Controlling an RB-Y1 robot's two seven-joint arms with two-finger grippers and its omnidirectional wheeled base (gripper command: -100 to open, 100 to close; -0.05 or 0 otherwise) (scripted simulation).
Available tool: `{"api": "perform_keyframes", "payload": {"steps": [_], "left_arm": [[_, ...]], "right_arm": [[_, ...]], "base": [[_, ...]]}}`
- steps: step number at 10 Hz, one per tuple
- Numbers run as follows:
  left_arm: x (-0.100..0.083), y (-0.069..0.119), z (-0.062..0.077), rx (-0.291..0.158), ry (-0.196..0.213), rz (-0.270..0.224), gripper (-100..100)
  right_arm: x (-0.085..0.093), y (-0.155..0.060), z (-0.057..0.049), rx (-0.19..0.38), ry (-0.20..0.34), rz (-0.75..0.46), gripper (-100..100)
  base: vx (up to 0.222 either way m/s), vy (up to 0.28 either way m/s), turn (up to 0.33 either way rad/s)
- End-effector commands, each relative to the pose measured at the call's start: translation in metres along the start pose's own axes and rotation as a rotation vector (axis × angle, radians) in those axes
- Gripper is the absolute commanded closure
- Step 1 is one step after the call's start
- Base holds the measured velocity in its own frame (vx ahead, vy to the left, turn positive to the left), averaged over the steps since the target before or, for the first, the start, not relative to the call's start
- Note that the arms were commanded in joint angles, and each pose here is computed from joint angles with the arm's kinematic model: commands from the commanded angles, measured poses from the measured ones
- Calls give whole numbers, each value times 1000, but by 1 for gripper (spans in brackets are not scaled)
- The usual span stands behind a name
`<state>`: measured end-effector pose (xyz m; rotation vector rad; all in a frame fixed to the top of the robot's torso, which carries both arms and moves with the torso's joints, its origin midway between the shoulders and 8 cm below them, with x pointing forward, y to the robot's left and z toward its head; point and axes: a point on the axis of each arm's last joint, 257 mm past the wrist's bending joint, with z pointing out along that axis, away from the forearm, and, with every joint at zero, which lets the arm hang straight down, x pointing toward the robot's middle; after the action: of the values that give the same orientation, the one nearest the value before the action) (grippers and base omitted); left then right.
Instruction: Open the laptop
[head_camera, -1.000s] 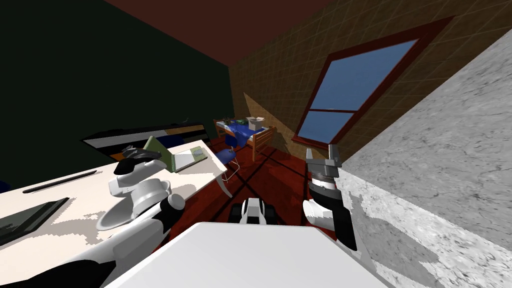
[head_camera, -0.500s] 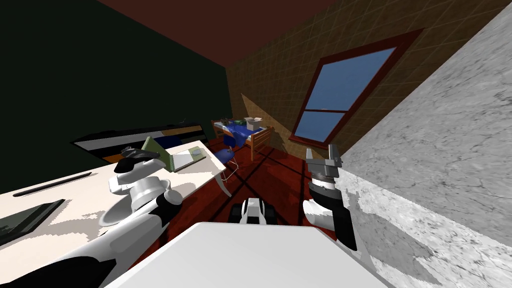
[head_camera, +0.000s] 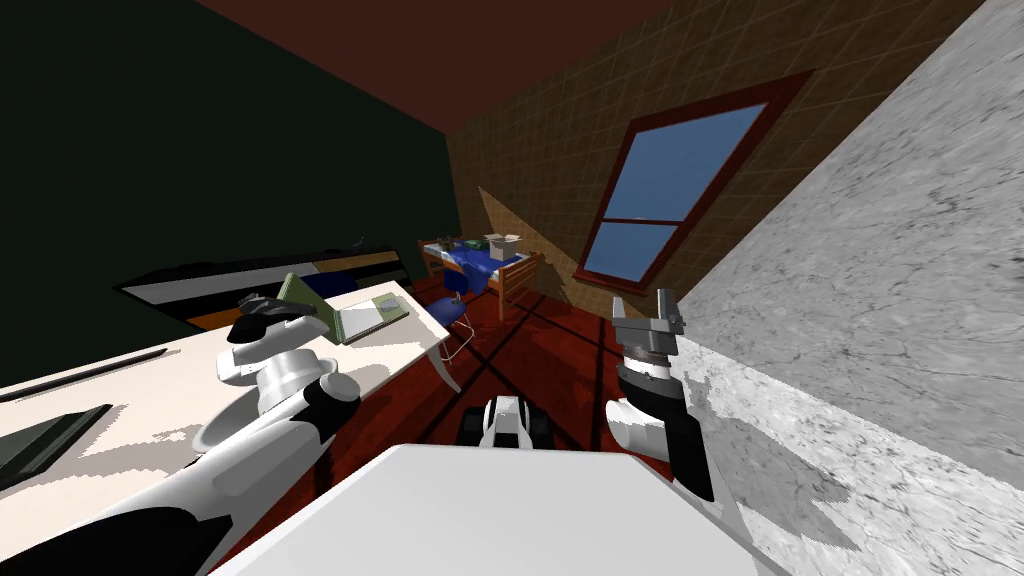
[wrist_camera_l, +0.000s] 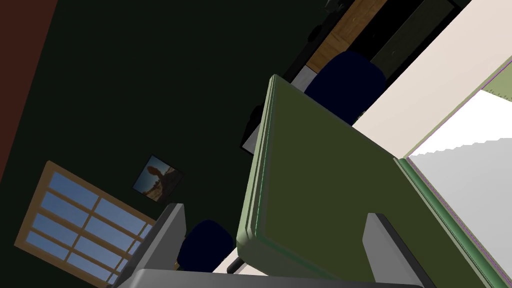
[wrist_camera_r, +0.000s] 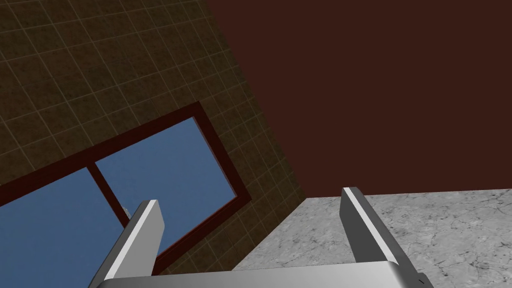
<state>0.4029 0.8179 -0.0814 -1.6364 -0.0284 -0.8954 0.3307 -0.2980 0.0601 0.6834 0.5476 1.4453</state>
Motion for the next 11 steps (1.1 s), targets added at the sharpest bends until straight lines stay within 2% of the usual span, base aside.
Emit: {"api": "perform_keyframes", "payload": {"steps": [1,2,3,4,5,7,8,9,10,11], "left_arm": [[-1,-16,10,34,-8,-7,-100],[-7,-3,10,8,-19,-7,-100],[-7,-2,10,7,-20,-7,-100],[0,-36,19,71,-12,-17,-100],[-2,-32,19,62,-17,-17,-100],[-11,-8,20,15,-34,-17,-100],[-9,-16,19,30,-29,-17,-100],[-13,12,10,-21,-31,-8,100],[-16,33,-1,-61,-28,0,100],[-3,6,-1,-9,-4,0,100]], "right_arm": [[0,0,0,0,0,0,0],[0,0,0,0,0,0,0],[0,0,0,0,0,0,0],[0,0,0,0,0,0,0],[0,0,0,0,0,0,0],[0,0,0,0,0,0,0],[0,0,0,0,0,0,0],[0,0,0,0,0,0,0],[0,0,0,0,0,0,0],[0,0,0,0,0,0,0]], "base": [[-77,-22,-125],[-44,-15,-10],[-14,-8,15],[-59,-24,-215],[-76,-26,-117],[-28,-13,24],[0,0,0],[61,26,160],[171,63,292],[141,46,133]]}}
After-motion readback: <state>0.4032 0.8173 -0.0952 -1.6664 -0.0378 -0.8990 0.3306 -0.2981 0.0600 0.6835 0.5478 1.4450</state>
